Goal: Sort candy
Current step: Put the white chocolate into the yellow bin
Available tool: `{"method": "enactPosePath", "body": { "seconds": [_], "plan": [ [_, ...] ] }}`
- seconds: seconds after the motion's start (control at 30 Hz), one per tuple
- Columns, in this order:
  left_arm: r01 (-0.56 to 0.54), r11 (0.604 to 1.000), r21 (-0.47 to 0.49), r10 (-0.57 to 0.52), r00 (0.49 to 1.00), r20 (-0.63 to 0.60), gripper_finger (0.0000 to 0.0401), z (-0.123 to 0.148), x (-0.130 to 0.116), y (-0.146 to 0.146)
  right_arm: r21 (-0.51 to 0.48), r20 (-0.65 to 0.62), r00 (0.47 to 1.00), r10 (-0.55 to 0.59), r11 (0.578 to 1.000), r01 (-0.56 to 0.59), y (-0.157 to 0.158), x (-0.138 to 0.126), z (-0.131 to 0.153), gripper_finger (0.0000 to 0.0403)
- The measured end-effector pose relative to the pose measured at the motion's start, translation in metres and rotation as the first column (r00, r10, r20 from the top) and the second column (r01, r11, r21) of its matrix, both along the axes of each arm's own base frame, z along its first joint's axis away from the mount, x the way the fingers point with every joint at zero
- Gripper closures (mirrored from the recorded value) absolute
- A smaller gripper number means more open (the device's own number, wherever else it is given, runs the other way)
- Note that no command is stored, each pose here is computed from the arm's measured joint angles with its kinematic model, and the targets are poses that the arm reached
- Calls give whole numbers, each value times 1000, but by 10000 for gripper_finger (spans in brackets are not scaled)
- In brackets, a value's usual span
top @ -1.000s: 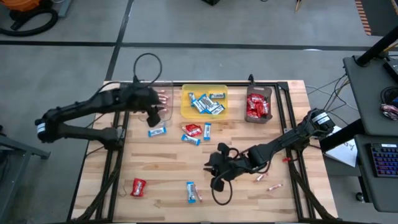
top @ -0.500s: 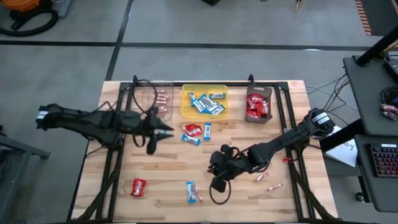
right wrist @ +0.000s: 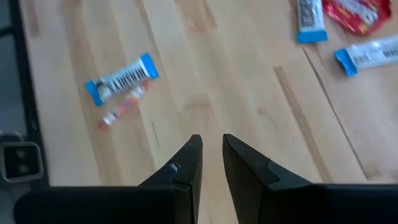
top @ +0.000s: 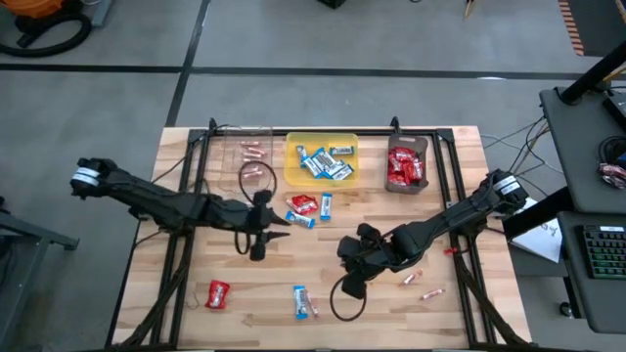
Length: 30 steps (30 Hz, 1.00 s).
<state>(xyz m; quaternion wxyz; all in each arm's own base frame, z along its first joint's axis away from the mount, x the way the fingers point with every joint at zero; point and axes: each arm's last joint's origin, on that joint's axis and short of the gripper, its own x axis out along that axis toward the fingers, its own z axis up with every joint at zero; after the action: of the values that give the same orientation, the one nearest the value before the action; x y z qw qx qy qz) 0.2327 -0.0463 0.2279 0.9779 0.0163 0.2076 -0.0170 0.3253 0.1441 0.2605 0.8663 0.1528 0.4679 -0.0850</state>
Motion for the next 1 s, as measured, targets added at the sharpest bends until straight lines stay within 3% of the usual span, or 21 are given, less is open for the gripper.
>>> {"method": "enactPosePath", "body": {
  "seconds": [0.17, 0.4, 0.53, 1.0],
  "plan": [
    [5, 996, 94, 3, 997, -81, 296, -26, 16, -2, -23, -78, 997, -22, 1000, 20, -3, -9, -2, 342],
    [-31, 969, 243, 85, 973, -217, 296, -68, 33, 1, -110, -47, 997, -55, 993, 49, 1, -12, -4, 342],
    [-49, 966, 254, 112, 964, -241, 289, -81, 46, 7, -129, -30, 997, -65, 990, 60, 1, -12, -4, 345],
    [8, 939, 343, 121, 928, -353, 195, -110, 71, 17, -134, -24, 997, -68, 989, 64, 1, -12, -4, 346]
  ]
}}
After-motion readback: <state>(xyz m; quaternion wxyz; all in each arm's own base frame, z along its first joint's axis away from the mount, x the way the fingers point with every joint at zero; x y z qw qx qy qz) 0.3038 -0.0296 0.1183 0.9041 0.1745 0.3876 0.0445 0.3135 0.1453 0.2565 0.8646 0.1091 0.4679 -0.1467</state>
